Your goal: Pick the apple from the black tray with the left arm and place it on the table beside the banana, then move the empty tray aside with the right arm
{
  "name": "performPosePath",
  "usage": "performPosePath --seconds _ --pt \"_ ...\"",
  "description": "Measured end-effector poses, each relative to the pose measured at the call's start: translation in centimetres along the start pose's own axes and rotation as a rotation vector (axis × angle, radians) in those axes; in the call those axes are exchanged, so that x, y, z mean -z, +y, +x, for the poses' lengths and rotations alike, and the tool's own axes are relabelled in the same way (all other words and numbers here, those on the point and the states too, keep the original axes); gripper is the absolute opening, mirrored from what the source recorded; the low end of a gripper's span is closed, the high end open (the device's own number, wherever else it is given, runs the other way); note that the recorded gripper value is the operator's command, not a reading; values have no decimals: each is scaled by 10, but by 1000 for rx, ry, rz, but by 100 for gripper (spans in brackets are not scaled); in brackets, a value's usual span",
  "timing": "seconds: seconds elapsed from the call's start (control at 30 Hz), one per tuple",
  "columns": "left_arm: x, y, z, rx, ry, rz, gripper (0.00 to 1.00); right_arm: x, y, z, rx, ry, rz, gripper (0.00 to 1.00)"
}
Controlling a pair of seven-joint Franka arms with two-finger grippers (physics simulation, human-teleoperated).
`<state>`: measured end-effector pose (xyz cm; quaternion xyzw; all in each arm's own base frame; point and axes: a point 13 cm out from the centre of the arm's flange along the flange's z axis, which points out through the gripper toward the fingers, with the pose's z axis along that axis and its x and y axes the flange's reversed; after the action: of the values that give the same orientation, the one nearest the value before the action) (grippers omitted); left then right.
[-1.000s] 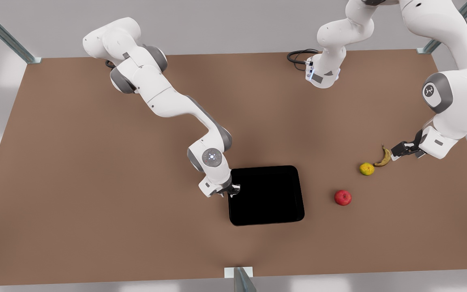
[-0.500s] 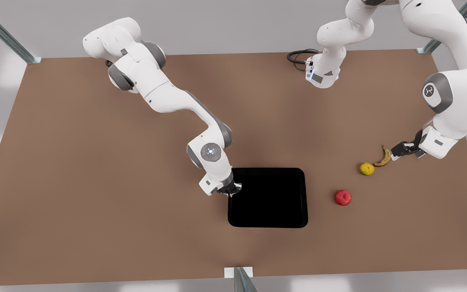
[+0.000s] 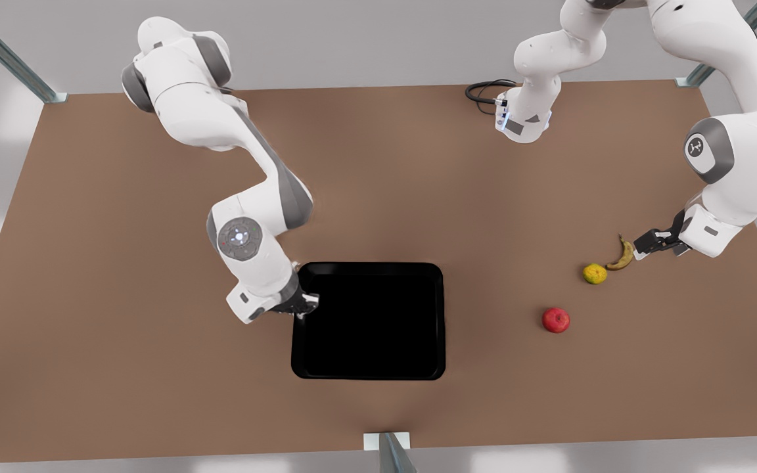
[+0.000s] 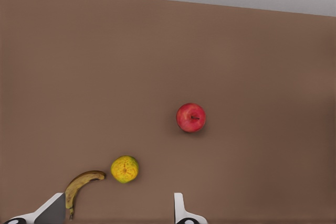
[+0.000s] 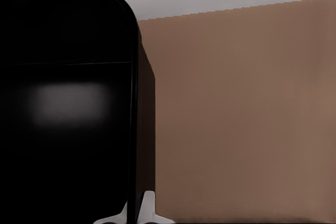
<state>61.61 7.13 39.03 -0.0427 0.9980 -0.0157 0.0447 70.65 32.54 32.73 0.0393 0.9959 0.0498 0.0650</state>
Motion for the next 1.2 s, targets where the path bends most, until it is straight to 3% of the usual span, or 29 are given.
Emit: performPosePath --seconds 0.2,0.53,1.0,1.07,1.1,1.13,1.2 --pt "0 0 0 0 0 0 100 24 -115 -21 -13 87 43 14" --pt "-1 -1 0 -2 2 0 100 68 -308 -39 3 142 44 14" --pt "6 -2 -5 -17 -5 -30 100 -40 -381 -34 249 265 48 19" --pt "6 -10 -8 -34 -5 -35 100 -46 -382 -35 280 264 47 41" --pt "5 -12 -8 -41 -3 -38 100 -47 -382 -36 295 261 46 74" --pt "5 -13 -8 -44 -2 -40 100 -47 -382 -37 308 258 42 91" --pt "5 -11 -8 -45 1 -44 100 -48 -382 -39 327 248 28 100"
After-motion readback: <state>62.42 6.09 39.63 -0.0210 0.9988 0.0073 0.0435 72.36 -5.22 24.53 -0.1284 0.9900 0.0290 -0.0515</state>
